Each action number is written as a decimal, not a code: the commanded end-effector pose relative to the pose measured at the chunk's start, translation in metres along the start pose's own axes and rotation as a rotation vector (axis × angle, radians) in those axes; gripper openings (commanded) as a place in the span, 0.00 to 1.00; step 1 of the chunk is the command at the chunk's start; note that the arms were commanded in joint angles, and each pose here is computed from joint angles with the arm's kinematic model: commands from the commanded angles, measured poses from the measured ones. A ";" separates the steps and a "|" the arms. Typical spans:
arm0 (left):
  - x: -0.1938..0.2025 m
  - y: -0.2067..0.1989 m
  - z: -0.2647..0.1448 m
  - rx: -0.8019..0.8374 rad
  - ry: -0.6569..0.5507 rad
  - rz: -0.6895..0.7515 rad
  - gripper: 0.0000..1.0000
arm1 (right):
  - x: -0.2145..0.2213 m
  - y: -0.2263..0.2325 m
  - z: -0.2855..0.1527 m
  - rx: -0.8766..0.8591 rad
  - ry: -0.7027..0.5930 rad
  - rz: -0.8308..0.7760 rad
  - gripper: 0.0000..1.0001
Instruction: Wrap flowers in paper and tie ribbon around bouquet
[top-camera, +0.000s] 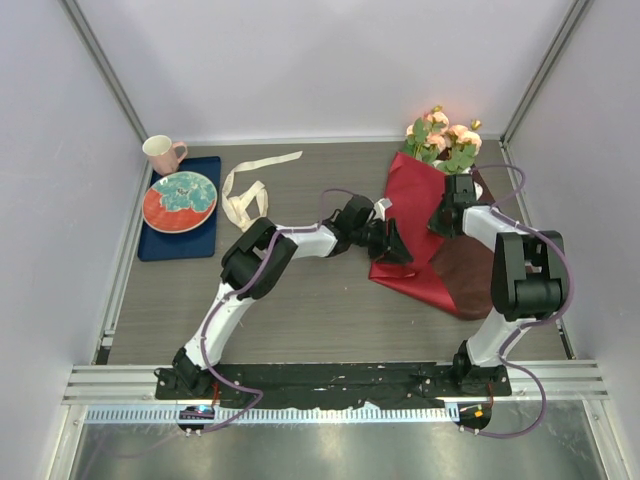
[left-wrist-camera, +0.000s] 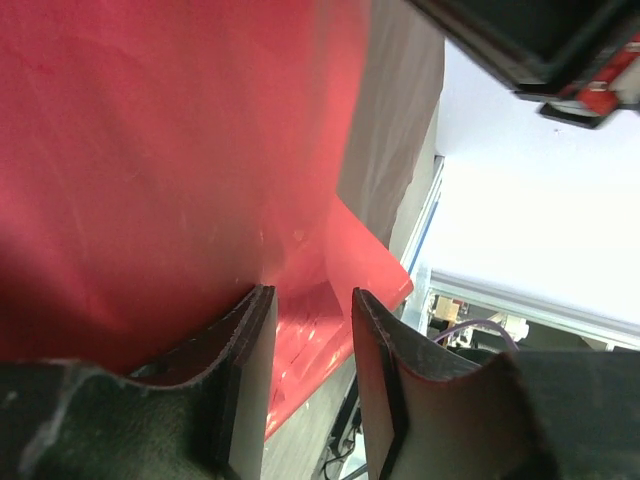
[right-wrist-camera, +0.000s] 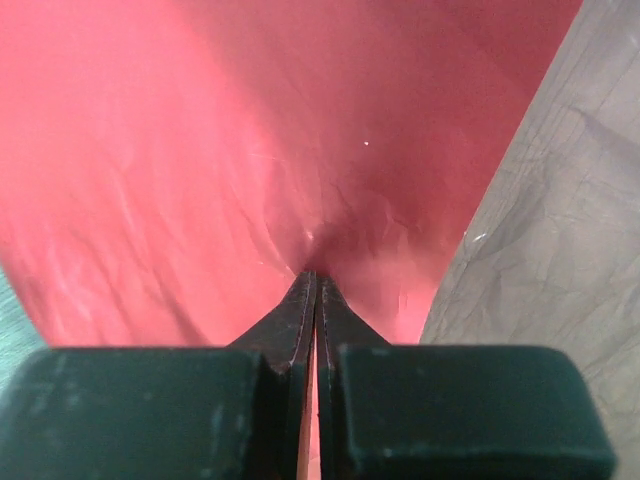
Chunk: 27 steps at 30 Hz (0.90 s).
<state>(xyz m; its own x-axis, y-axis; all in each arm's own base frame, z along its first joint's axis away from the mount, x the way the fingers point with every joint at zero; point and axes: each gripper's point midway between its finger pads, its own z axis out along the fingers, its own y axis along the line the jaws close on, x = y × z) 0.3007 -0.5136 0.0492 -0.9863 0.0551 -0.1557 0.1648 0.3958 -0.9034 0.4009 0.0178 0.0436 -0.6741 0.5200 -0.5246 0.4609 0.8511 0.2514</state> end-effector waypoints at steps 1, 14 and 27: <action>-0.002 -0.040 -0.015 0.052 0.001 0.051 0.39 | -0.003 0.008 0.007 -0.047 -0.034 -0.027 0.01; 0.006 -0.013 -0.017 -0.024 0.022 0.045 0.39 | 0.032 0.051 0.029 -0.203 0.071 -0.028 0.00; 0.011 -0.023 -0.036 -0.008 0.051 0.077 0.43 | 0.025 0.011 -0.068 -0.095 0.037 -0.042 0.48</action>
<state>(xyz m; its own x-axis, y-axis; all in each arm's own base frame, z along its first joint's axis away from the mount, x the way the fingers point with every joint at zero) 0.2925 -0.4915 0.0395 -0.9841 0.0965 -0.1491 0.1767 0.4488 -0.8760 0.3823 0.0562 0.0493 -0.7387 0.4841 -0.4690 0.3719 0.8730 0.3154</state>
